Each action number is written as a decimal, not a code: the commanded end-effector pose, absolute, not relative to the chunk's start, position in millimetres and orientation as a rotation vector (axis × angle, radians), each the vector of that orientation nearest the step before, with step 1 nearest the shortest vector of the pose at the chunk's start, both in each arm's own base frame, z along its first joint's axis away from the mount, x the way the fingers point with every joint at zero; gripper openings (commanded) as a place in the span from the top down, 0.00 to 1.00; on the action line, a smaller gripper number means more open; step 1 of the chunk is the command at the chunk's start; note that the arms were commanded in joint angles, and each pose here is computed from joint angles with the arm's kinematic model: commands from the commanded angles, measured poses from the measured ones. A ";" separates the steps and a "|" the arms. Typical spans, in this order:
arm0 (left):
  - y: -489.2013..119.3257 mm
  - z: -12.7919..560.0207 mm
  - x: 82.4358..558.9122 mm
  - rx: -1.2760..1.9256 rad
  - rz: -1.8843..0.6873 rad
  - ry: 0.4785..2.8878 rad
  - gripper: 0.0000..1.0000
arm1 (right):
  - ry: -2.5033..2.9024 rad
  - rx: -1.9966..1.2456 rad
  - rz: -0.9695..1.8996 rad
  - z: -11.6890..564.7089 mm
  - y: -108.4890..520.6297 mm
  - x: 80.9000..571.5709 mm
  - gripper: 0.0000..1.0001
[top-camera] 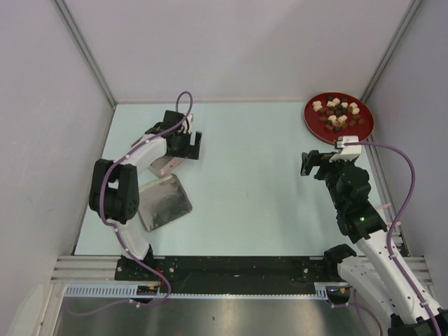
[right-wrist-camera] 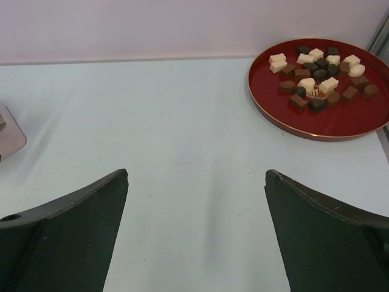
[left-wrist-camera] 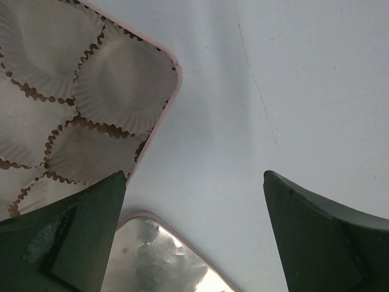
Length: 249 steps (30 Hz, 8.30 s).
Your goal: Pack the chocolate
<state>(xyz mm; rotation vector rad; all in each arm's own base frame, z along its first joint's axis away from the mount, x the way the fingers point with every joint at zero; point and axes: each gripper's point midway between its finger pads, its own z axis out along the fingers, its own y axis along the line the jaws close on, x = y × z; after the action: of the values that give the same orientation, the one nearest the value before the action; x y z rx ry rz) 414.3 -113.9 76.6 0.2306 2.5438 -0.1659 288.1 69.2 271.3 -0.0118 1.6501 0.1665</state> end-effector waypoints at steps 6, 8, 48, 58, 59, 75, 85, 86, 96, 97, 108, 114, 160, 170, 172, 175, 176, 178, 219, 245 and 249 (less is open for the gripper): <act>-191.0 77.6 399.7 0.383 -0.314 2.549 0.00 | 1.593 -0.009 0.178 286.3 70.1 286.0 0.00; -207.1 80.2 395.6 0.411 -0.339 2.543 0.00 | 1.587 -0.007 0.180 288.0 69.8 284.6 0.00; -194.9 215.4 271.1 0.356 -0.553 2.080 0.00 | 1.967 0.124 0.094 214.8 54.7 421.1 0.00; -109.8 205.0 271.7 0.161 -0.194 1.959 0.00 | 2.131 0.099 0.096 150.6 16.2 509.6 0.00; -102.8 201.2 272.3 0.143 -0.159 1.955 0.00 | 2.142 0.094 0.111 143.0 15.3 523.0 0.00; -67.5 197.8 284.7 0.049 0.015 1.917 0.00 | 2.349 -0.053 0.283 58.6 6.9 586.2 0.00; -67.2 227.8 283.4 0.091 0.008 1.858 0.00 | 2.473 -0.199 0.341 46.5 46.9 538.2 0.00; -67.3 232.1 283.3 0.097 0.007 1.847 0.00 | 2.481 -0.230 0.355 46.6 61.4 526.1 0.00; -67.5 239.8 279.3 0.113 -0.018 1.777 0.00 | 2.582 -0.436 0.457 39.0 164.2 428.3 0.00; -67.5 239.6 278.2 0.114 -0.021 1.774 0.00 | 2.589 -0.445 0.465 39.9 173.0 421.3 0.00; -64.2 249.2 270.4 0.101 -0.038 1.725 0.00 | 2.674 -0.639 0.429 32.4 223.2 331.4 0.00; -64.4 250.1 269.3 0.102 -0.040 1.719 0.00 | 2.684 -0.694 0.464 36.7 239.2 297.3 0.00; -85.3 249.5 259.8 0.171 -0.075 1.696 0.00 | 1.951 1.611 -0.358 110.8 -132.0 227.1 0.20; -89.4 240.4 263.9 0.192 -0.060 1.727 0.00 | 1.898 1.785 -0.321 69.0 -162.9 221.8 0.40; -90.2 238.8 264.8 0.195 -0.059 1.732 0.00 | 1.917 1.785 -0.318 60.1 -162.0 221.3 0.44; -90.7 236.9 265.6 0.200 -0.055 1.739 0.00 | 1.935 1.798 -0.296 47.7 -161.1 223.6 0.50; -91.4 236.0 266.1 0.202 -0.055 1.741 0.00 | 1.935 1.799 -0.279 45.3 -160.5 226.0 0.51; -91.6 235.2 266.4 0.203 -0.054 1.744 0.00 | 1.968 1.812 -0.284 33.5 -157.8 223.7 0.54; -151.5 238.8 271.7 0.147 -0.409 1.843 0.00 | 2.107 -0.324 0.164 184.7 157.4 345.2 1.00; -240.4 216.7 290.7 -0.238 -1.135 1.882 0.06 | 1.935 -0.903 0.659 190.7 335.2 271.3 1.00; -248.9 216.5 293.8 -0.227 -1.181 1.871 0.13 | 1.918 -0.895 0.675 194.4 338.5 272.5 1.00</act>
<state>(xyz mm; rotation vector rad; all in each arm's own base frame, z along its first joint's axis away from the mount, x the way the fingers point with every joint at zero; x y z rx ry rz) 289.1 -234.4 188.0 -0.2328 1.9770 -1.0390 263.0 318.1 158.3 -0.9313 2.0362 0.6038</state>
